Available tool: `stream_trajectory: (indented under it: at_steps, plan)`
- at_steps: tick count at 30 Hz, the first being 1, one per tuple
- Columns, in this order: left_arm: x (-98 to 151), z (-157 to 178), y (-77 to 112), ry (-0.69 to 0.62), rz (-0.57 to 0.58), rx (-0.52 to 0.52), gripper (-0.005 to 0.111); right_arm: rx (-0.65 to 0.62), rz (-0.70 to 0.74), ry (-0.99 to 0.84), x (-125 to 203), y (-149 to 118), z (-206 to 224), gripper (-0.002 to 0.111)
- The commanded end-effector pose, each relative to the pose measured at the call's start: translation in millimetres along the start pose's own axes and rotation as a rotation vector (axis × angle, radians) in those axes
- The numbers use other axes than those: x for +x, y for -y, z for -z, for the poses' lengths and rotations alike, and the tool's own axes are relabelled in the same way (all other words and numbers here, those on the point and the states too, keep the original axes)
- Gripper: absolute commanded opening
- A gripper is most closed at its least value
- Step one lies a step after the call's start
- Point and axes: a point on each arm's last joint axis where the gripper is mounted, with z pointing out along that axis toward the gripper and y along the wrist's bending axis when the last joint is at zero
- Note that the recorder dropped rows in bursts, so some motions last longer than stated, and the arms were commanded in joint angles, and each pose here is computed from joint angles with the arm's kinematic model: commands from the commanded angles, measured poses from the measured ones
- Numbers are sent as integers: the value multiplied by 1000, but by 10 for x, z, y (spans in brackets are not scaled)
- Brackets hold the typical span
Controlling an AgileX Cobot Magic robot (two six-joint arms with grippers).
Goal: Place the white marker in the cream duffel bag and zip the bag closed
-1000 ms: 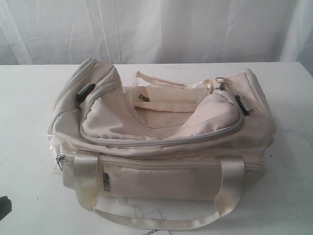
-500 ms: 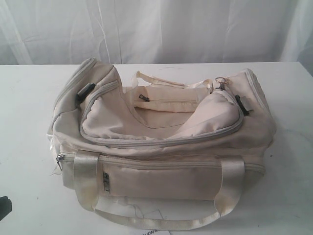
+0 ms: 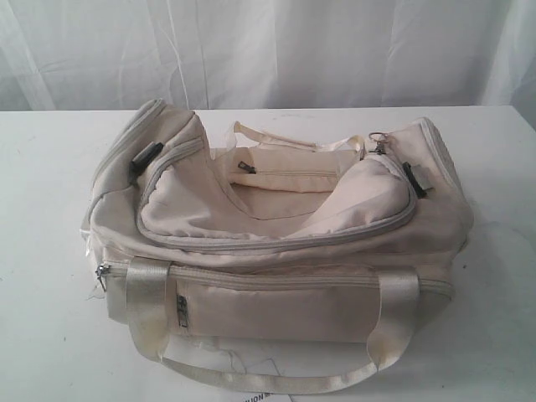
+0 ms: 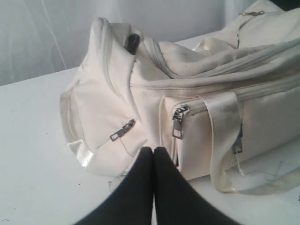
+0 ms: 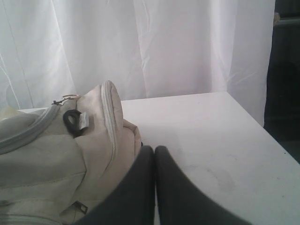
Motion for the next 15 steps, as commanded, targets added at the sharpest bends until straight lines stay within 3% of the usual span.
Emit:
stream_trajectory:
  at_steps: [1,15]
  plan:
    - [4,5,-28,11,20,-50,0,2,7,-5,18,2,2,0]
    - [8,15,-112,7,39,-198,0,2,5,-5,18,2,2,0]
